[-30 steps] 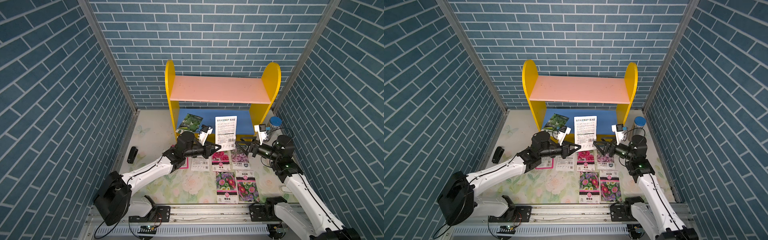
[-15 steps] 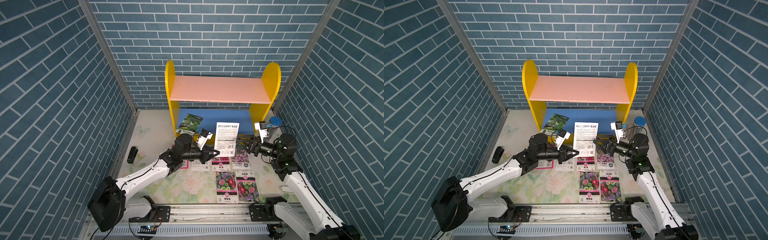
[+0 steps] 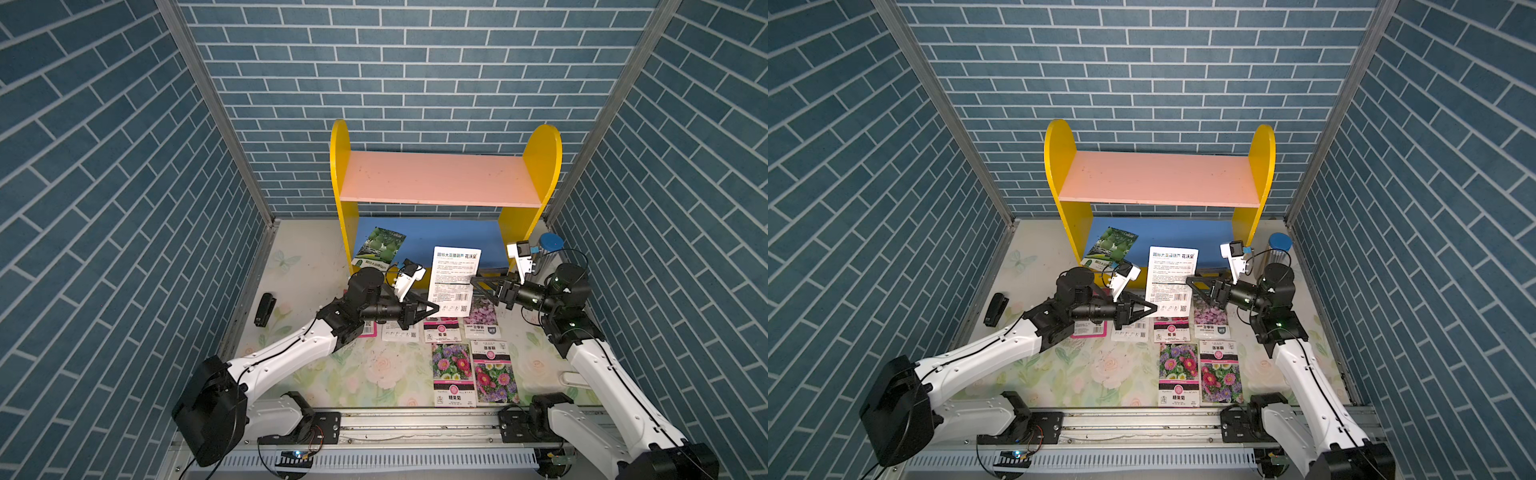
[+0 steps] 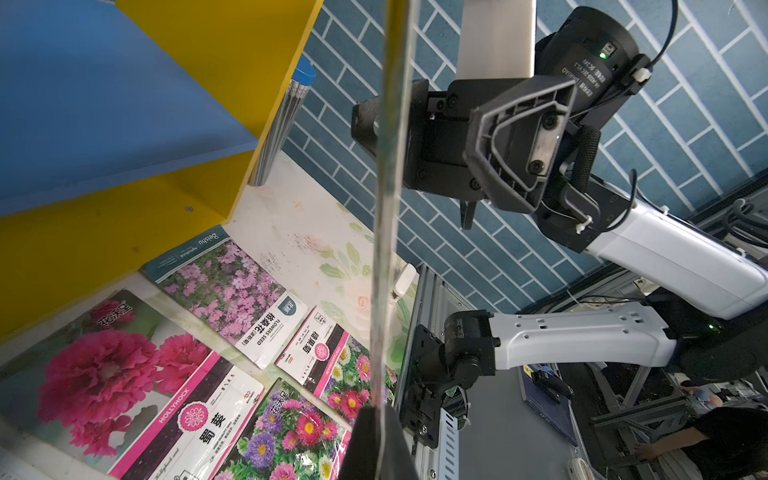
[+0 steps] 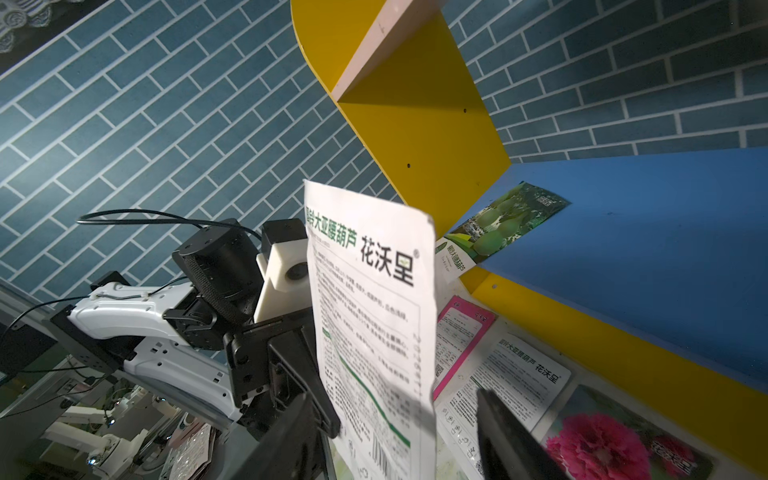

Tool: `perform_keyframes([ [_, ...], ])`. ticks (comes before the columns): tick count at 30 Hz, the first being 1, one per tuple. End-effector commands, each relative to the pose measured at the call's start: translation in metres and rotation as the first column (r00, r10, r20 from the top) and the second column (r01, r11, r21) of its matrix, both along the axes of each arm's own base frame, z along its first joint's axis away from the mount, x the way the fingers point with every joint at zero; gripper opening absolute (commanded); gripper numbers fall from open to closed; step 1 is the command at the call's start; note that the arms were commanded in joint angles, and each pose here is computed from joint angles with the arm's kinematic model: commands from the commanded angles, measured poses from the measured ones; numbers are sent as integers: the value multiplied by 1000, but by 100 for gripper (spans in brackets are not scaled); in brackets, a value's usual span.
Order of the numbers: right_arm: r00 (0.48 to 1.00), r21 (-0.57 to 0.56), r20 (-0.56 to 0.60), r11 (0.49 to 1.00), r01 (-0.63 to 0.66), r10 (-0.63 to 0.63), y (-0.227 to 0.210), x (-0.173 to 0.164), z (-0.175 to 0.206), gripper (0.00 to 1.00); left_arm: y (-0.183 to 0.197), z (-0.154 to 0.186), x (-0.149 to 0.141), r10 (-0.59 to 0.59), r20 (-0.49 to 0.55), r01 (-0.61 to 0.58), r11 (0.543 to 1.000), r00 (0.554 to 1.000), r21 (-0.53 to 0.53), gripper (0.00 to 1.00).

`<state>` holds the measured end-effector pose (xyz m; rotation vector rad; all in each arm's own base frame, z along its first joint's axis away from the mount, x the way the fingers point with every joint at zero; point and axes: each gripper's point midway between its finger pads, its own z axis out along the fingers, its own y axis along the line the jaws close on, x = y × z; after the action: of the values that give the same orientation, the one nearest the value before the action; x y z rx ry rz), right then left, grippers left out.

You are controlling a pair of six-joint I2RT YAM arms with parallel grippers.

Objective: Take the seed bag off the shelf
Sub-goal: Pick up the seed packet from the shelf.

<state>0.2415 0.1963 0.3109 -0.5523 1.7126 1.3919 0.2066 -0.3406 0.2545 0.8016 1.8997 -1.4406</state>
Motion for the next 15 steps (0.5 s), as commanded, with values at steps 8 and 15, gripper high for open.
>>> perform_keyframes([
  [8,991,34,27,991,-129,128,6,-19,8,51,-3,20,-3,-39,53,41,998,998,-41,0],
  [15,992,32,7,992,-124,124,5,-23,-3,27,-3,22,1,-21,55,23,999,998,-35,0],
])
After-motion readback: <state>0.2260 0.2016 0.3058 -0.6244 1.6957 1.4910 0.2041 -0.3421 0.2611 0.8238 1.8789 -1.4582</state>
